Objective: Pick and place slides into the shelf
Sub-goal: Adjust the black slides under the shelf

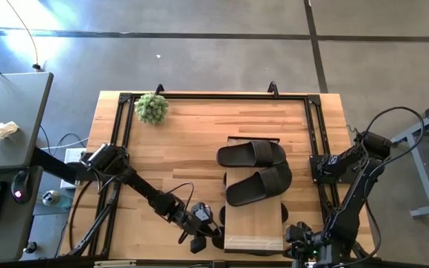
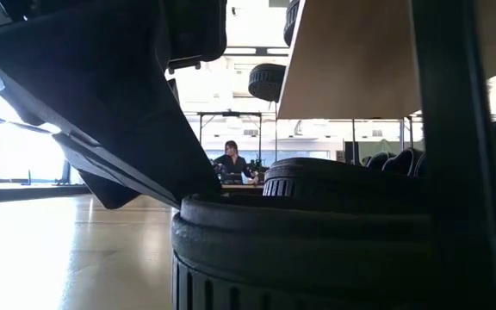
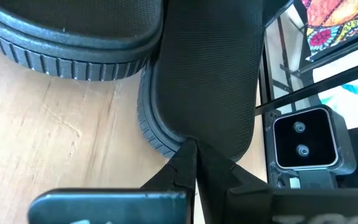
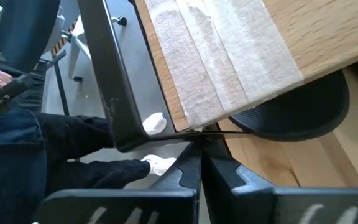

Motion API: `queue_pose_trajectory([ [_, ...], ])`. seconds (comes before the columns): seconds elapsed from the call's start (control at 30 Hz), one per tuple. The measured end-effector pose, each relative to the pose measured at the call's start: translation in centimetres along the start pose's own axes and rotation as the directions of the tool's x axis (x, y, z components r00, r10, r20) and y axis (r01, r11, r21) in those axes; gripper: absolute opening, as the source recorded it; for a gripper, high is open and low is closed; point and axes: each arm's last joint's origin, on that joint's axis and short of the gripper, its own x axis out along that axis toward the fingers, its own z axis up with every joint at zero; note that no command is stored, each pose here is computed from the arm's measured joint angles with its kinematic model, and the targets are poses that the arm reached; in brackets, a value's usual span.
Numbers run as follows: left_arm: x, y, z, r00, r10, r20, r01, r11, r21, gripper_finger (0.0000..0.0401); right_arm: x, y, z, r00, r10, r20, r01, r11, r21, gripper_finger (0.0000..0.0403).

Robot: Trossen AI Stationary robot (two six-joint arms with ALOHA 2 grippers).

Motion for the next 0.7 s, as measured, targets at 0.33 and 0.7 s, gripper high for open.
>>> queue_pose_trajectory([
  [0.33, 0.0, 0.3, 0.1, 1.000, 0.028, -0.010, -0.028, 1.000, 0.000, 0.0000, 0.0, -0.2, 0.0, 1.000, -0.023, -0.011, 0.023, 0.999, 0.048, 0.0000],
  [0.7, -1.0, 0.5, 0.4, 0.994, 0.101, -0.031, -0.099, 0.994, 0.047, 0.0000, -2.1, -2.8, -3.1, 0.971, -0.230, 0.064, 0.206, 0.943, 0.261, 0.0000],
])
